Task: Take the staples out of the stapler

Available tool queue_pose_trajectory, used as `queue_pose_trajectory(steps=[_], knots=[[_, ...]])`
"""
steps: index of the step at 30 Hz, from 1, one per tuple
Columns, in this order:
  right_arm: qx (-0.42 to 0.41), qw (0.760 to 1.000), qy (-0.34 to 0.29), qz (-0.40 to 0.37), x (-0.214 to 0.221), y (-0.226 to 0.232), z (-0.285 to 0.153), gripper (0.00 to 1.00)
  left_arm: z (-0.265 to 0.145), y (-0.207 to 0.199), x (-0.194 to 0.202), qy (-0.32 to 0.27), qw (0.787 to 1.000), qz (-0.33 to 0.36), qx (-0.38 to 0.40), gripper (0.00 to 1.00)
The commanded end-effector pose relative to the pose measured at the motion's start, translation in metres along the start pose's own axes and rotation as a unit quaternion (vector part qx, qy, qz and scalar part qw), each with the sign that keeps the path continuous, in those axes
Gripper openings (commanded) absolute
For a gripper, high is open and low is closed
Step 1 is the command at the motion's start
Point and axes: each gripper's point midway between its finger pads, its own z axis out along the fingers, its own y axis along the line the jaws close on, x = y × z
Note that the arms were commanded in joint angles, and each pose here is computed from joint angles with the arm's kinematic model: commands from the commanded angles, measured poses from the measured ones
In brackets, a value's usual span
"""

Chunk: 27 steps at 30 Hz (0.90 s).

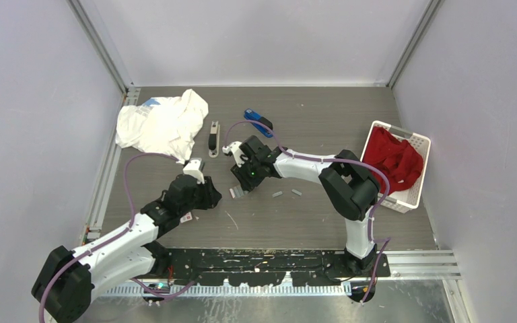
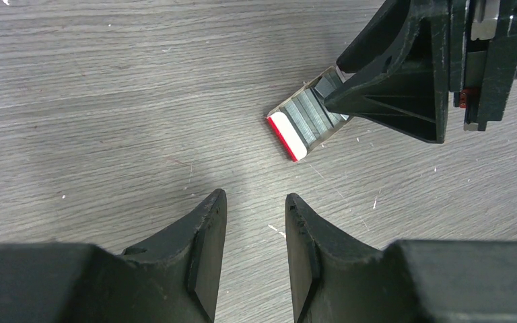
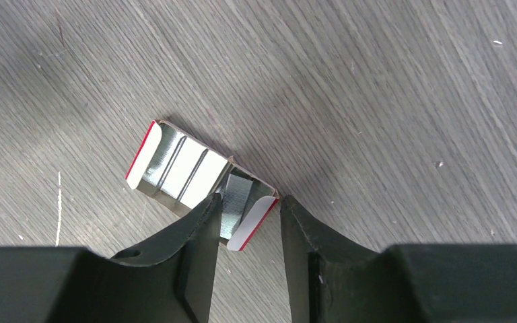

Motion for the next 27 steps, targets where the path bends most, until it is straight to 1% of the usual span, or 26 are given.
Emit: queue_pose_trajectory(steps=[1, 4, 5, 8, 11, 17, 20, 23, 27], knots=[[-0.002, 0.999, -0.046, -0.003, -0.03, 0.0013, -0.0152, 0.43, -0.0022, -0.0091, -0.0163, -0.026, 1.0, -0.008, 0.015, 0.38], [0.0, 0.999, -0.043, -0.002, -0.029, 0.0003, -0.0127, 0.41, -0.0015, -0.0098, -0.0166, -0.025, 1.0, -0.008, 0.016, 0.38], [0.001, 0.999, -0.044, -0.001, -0.0297, -0.0005, -0.0124, 0.38, -0.0013, -0.0097, -0.0168, -0.025, 1.0, -0.008, 0.015, 0.38], [0.004, 0.999, -0.043, -0.001, -0.0293, -0.0012, -0.0124, 0.33, -0.0013, -0.0096, -0.0169, -0.026, 1.0, -0.007, 0.016, 0.38], [0.005, 0.999, -0.045, -0.002, -0.0307, -0.0012, -0.0147, 0.32, -0.0019, -0.0092, -0.0169, -0.026, 1.0, -0.006, 0.015, 0.38], [0.007, 0.999, -0.05, -0.004, -0.0335, -0.002, -0.0187, 0.32, -0.0029, -0.0099, -0.0187, -0.028, 0.999, -0.005, 0.015, 0.38], [0.01, 0.999, -0.052, -0.004, -0.0346, -0.0037, -0.02, 0.34, -0.0027, -0.0094, -0.018, -0.027, 1.0, -0.006, 0.015, 0.38], [0.011, 0.999, -0.052, -0.004, -0.0345, -0.0049, -0.0199, 0.39, -0.0029, -0.0101, -0.0185, -0.028, 0.999, -0.006, 0.016, 0.38], [0.016, 0.999, -0.049, -0.005, -0.0325, -0.0071, -0.0169, 0.39, -0.0027, -0.0107, -0.0177, -0.027, 0.999, -0.008, 0.018, 0.38]])
